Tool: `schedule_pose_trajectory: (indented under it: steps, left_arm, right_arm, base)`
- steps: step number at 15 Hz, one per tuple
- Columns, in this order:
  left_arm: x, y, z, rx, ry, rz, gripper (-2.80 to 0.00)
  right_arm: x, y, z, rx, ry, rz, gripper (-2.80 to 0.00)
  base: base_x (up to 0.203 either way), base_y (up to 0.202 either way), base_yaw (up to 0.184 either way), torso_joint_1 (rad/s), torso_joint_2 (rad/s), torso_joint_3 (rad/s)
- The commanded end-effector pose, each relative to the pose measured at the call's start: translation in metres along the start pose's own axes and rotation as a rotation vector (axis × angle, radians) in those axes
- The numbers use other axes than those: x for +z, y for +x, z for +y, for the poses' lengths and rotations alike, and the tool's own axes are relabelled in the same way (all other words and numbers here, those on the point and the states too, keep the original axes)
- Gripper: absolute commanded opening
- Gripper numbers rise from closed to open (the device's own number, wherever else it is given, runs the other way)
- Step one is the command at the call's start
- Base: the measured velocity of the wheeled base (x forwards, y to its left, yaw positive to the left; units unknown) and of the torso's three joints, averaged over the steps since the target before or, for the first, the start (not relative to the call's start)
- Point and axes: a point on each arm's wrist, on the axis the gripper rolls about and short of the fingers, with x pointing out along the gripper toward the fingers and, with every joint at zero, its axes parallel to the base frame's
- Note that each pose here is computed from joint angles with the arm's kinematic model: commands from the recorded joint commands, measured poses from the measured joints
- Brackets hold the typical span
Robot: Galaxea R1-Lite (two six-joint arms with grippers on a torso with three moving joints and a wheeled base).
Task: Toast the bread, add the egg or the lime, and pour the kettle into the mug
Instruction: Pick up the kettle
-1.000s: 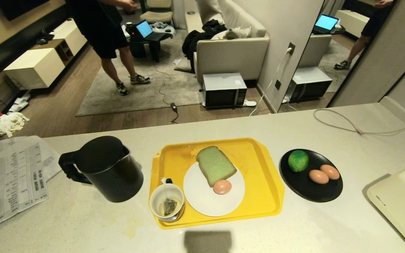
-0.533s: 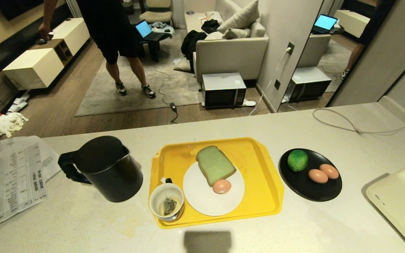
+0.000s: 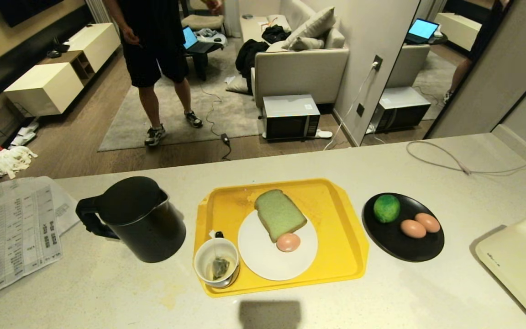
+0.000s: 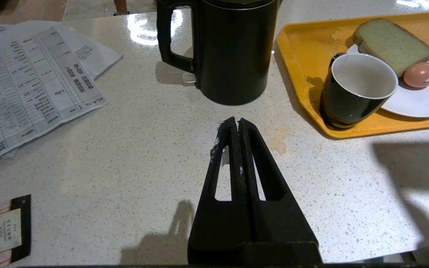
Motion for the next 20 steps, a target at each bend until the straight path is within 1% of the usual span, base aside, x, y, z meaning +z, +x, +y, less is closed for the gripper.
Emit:
schedule_pose_trajectory:
  steps: [1, 7, 20]
  left_arm:
    - [-0.0001, 0.0, 0.0, 0.0, 0.0, -0.001, -2.8]
    - [0.0, 0.0, 0.0, 0.0, 0.0, -0.001, -2.8]
    - [0.0, 0.0, 0.0, 0.0, 0.0, -0.001, -2.8]
  right_arm:
    - [-0.0003, 0.0002, 0.0, 0.0, 0.0, 0.002, -2.8]
    - [-0.0003, 0.0002, 0.0, 0.0, 0.0, 0.002, -2.8]
    - [-0.0003, 0.0002, 0.0, -0.001, 0.0, 0.002, -2.8]
  base:
    - [0.0, 0.0, 0.0, 0.0, 0.0, 0.0]
    - [0.0, 0.0, 0.0, 0.0, 0.0, 0.0]
    - [0.0, 0.0, 0.0, -0.055, 0.11, 0.059]
